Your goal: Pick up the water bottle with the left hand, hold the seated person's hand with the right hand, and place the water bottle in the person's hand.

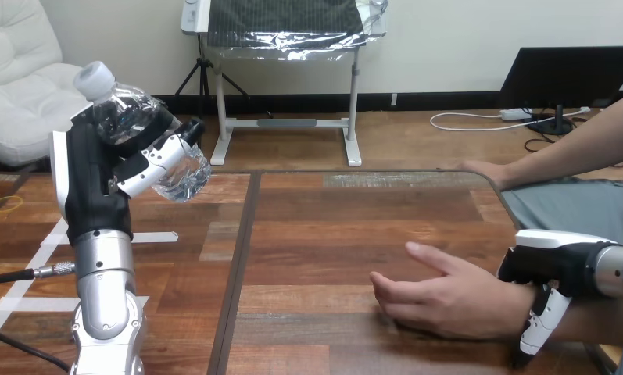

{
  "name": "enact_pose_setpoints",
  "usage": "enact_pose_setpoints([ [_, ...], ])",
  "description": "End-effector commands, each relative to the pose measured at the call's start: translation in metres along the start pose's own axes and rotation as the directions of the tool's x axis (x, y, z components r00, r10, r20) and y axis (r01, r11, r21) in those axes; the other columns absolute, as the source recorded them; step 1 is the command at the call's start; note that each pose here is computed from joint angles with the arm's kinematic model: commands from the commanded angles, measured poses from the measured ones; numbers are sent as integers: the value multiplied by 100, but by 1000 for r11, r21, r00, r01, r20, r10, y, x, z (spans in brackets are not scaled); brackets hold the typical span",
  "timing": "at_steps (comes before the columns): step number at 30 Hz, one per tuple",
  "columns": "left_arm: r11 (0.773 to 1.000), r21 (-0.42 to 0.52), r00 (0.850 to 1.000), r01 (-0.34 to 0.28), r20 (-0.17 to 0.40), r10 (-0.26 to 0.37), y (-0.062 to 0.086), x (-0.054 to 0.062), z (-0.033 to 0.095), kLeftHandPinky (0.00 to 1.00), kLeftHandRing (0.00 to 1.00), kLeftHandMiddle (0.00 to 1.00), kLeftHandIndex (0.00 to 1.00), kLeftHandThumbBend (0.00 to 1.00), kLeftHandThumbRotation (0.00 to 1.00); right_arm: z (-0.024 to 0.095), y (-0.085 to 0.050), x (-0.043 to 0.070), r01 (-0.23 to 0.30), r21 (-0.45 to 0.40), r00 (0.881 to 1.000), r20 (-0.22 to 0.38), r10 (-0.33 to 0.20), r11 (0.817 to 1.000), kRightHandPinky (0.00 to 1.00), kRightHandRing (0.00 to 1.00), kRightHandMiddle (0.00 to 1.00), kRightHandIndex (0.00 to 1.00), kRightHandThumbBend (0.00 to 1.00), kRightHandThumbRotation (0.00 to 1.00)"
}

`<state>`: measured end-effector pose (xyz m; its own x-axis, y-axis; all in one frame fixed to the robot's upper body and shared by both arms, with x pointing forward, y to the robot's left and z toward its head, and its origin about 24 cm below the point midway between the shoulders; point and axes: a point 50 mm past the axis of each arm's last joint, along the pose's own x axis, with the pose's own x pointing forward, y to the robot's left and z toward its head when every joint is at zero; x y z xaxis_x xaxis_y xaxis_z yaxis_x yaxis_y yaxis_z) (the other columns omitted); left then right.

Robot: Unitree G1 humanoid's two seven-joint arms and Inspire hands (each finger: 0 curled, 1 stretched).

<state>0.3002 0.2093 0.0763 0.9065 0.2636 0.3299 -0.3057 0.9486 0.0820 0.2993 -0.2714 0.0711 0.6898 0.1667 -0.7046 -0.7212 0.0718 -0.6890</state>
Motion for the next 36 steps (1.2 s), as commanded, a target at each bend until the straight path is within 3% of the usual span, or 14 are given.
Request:
enact_pose_setpoints([
  [1,1000,-30,987,5,163,-1,-6,23,35,27,31,37,41,59,0,2,-14,-6,69,15,997,35,-69,998,25,35,42,37,88,0],
  [36,999,-44,985,22,169,-14,-8,24,37,27,31,36,41,59,0,0,-23,-10,75,36,996,44,-77,996,23,32,39,33,87,0],
])
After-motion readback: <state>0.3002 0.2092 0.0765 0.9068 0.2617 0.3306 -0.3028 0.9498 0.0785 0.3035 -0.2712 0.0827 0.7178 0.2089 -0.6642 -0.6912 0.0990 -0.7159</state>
